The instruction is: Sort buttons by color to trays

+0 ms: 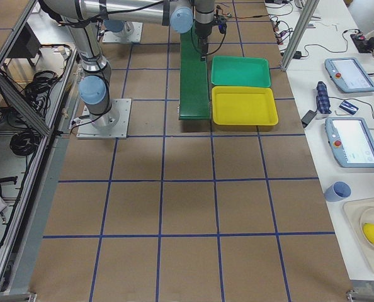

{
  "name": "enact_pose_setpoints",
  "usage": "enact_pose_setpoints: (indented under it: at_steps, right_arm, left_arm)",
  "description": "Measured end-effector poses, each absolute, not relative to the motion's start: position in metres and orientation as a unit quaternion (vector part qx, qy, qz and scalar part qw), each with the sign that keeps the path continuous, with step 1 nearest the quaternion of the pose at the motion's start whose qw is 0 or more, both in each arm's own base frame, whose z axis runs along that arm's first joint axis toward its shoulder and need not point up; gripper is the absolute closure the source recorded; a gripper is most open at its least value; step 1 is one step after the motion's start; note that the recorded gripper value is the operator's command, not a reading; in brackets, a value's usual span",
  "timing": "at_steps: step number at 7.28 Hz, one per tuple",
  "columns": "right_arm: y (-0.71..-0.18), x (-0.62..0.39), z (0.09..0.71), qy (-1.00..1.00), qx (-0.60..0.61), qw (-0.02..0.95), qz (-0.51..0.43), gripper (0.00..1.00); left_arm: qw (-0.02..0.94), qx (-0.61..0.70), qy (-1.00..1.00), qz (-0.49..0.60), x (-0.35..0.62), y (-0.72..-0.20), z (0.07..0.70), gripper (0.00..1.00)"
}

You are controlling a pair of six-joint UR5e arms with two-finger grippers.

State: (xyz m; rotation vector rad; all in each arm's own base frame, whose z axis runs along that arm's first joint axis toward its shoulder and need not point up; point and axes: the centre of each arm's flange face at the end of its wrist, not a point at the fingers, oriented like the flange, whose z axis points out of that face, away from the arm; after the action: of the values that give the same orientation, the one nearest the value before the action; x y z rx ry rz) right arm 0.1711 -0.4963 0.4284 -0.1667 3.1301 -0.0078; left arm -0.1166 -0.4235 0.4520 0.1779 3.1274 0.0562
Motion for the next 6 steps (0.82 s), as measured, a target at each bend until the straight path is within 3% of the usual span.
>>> enact_pose_setpoints:
  at_steps: [6]
  right_arm:
    - [-0.486,0.167,0.455,0.998,-0.05,-0.005,-0.023,0.0]
  left_arm:
    - [0.001,0.011,0.999,0.031,-0.077,-0.432,0.453,0.0]
